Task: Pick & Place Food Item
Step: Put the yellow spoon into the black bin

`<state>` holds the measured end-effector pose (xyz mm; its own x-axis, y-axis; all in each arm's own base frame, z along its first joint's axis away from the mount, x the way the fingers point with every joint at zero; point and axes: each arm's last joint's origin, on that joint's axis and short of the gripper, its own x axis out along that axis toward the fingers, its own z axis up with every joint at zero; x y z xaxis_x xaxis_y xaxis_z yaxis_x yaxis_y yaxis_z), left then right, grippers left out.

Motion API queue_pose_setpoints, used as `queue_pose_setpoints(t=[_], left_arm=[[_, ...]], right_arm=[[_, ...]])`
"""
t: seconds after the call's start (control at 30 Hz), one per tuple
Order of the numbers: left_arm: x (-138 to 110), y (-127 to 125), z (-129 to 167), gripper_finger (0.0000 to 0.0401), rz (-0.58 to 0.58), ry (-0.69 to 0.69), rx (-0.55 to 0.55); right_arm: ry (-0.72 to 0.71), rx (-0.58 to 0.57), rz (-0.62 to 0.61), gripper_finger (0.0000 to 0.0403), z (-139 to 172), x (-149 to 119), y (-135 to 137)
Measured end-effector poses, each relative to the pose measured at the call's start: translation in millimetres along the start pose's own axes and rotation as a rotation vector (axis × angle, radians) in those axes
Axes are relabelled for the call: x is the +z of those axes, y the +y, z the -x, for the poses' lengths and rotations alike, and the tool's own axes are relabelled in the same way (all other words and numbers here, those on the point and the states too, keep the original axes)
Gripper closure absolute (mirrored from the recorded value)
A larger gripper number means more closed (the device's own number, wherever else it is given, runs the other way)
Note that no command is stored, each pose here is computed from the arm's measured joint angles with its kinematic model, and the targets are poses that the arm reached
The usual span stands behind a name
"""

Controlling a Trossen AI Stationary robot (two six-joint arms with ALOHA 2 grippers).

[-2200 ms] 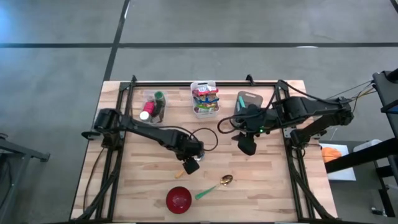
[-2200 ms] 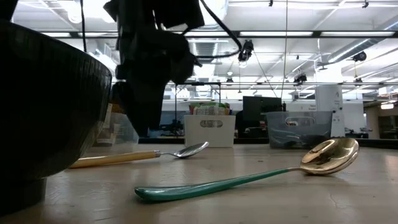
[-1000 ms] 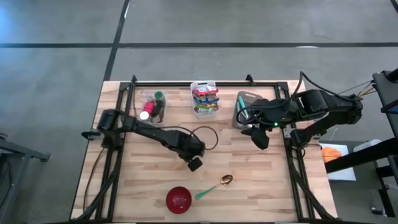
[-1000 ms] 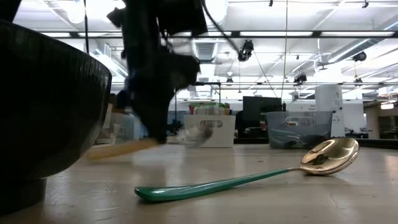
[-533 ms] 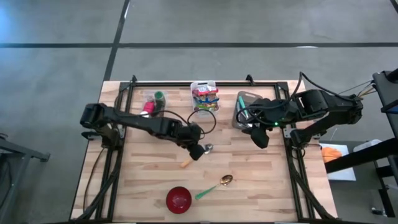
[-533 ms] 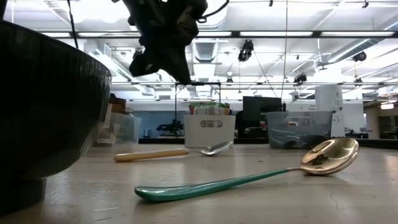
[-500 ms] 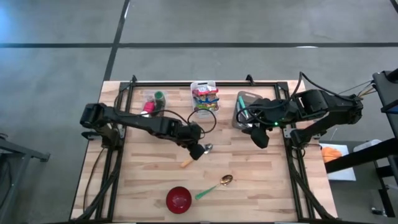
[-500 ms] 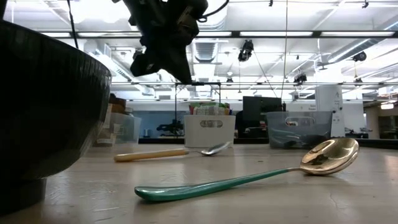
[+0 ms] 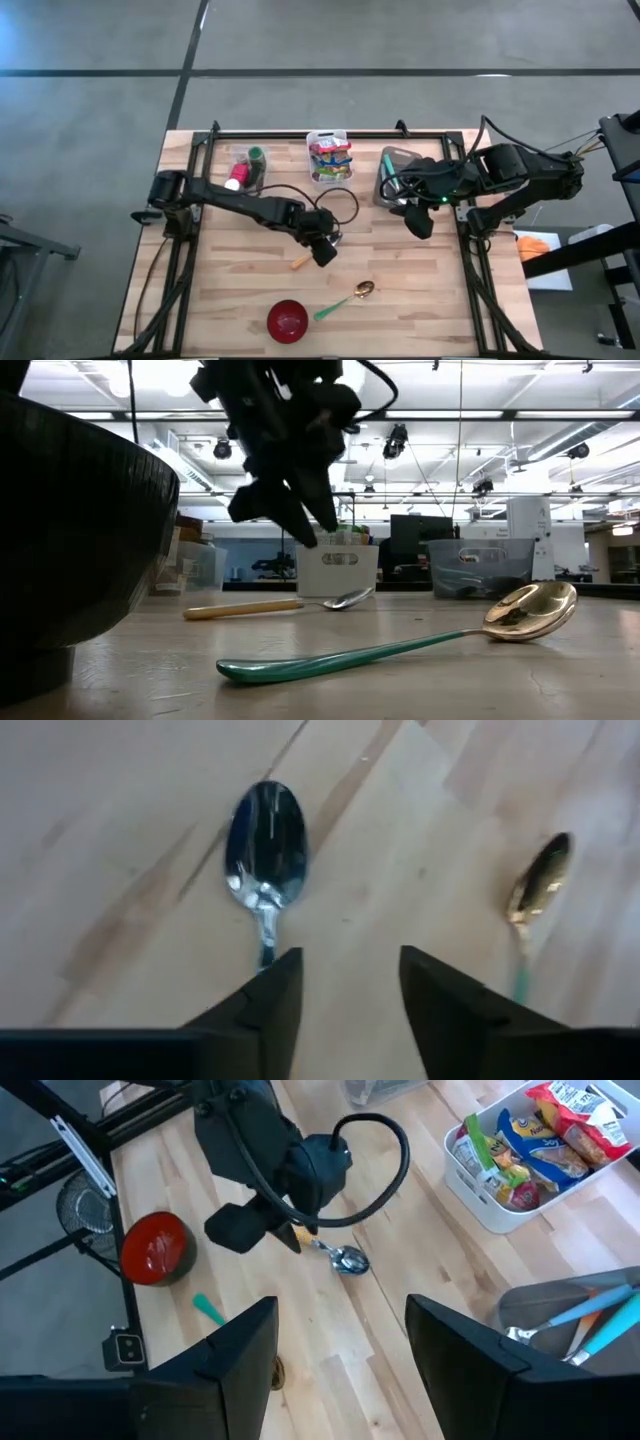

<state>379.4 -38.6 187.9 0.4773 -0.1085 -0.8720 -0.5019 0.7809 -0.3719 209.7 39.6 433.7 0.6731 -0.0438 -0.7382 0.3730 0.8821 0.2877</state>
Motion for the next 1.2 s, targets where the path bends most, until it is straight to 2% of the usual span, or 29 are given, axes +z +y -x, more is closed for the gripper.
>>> queue_pose_setpoints(t=[0.1,0.23,0.5,0.8,0.93,1.1,1.2], left_arm=[[-3,2,-12,0.0211,-0.071,0.003,0.041],[-10,-3,-23,0.0206,-0.200,0.008,0.075],[-15,0,-30,0.0205,-0.213,0.007,0.148],[-22,8,-55,0.0207,-0.222,0.070,0.187],[-23,10,-62,0.0247,-0.226,0.079,0.209],[-24,12,-66,0.0367,-0.226,0.086,0.225],[-23,12,-67,0.0384,-0.207,0.065,0.231]], right_arm=[[0.013,-0.010,0.007,0.0189,0,-1,-1],[0.016,-0.012,0.023,0.0189,0,-2,-1],[0.028,-0.021,0.029,0.0189,0,-3,-2],[0.028,-0.020,0.027,0.0189,0,-3,-2],[0.028,-0.020,0.022,0.0189,0,-3,-2],[0.029,-0.020,0.020,0.0189,0,-3,-2],[0.029,-0.020,0.018,0.0189,0,-3,-2]])
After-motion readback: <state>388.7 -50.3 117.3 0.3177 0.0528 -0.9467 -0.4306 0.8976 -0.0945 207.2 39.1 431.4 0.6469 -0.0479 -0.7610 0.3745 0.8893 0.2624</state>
